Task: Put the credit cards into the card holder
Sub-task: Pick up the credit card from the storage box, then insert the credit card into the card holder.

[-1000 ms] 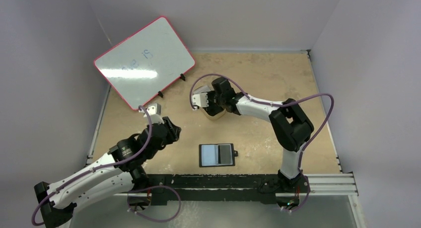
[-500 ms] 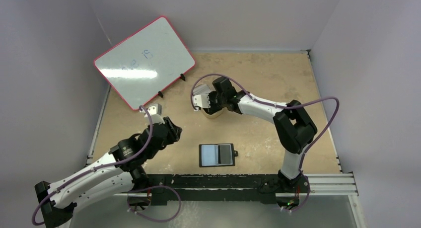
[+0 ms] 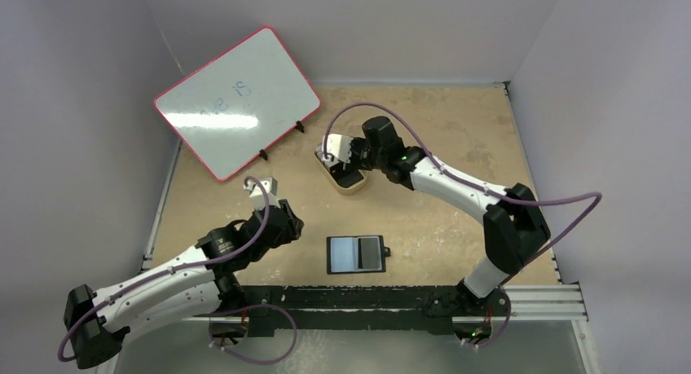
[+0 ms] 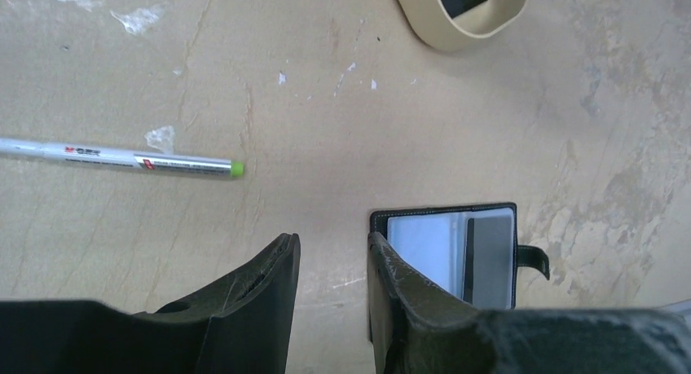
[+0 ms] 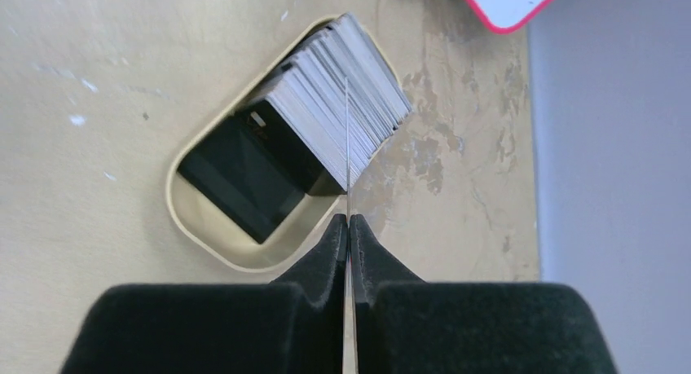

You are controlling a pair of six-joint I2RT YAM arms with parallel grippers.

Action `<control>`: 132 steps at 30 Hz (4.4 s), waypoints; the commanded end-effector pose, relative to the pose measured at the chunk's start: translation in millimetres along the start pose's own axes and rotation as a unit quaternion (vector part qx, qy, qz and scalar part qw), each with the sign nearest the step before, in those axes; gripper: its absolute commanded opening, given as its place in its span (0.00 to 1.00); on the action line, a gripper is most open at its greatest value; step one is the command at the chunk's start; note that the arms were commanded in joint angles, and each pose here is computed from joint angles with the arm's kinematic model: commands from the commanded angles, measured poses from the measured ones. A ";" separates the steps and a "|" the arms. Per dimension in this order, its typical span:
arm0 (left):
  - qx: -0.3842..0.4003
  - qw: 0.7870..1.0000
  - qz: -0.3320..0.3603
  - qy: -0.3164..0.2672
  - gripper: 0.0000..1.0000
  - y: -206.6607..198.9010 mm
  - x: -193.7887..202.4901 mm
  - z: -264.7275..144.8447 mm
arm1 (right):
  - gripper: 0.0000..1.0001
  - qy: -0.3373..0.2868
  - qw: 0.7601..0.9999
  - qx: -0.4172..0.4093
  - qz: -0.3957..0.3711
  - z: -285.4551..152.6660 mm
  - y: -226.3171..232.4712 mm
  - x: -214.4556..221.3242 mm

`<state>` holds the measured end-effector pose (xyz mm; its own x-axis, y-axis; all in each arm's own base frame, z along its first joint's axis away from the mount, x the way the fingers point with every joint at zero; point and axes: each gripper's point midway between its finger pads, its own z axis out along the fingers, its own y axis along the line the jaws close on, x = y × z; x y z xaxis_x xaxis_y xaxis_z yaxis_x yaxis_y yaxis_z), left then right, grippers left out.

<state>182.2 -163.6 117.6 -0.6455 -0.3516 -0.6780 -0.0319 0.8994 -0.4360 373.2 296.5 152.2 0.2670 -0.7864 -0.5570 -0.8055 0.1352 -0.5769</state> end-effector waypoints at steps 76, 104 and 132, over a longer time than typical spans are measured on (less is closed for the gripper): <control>0.111 0.979 -0.072 0.155 0.21 -41.6 102.6 54.3 | 0.00 0.081 0.653 -0.036 0.752 -96.2 238.0 10.9; 0.107 0.977 -0.068 0.170 0.12 -42.9 111.8 54.9 | 0.00 0.012 0.605 -0.054 0.794 -84.4 233.8 30.0; 0.086 0.978 -0.064 0.181 0.11 -35.2 119.3 58.3 | 0.00 0.026 0.564 -0.076 0.822 -82.6 260.1 42.6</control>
<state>151.3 -249.4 17.1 -0.8679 -0.3241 -0.3765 -0.0204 0.7806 -0.6247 133.8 250.4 32.5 -0.9155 0.3094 -0.2571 0.0087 0.6542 0.7562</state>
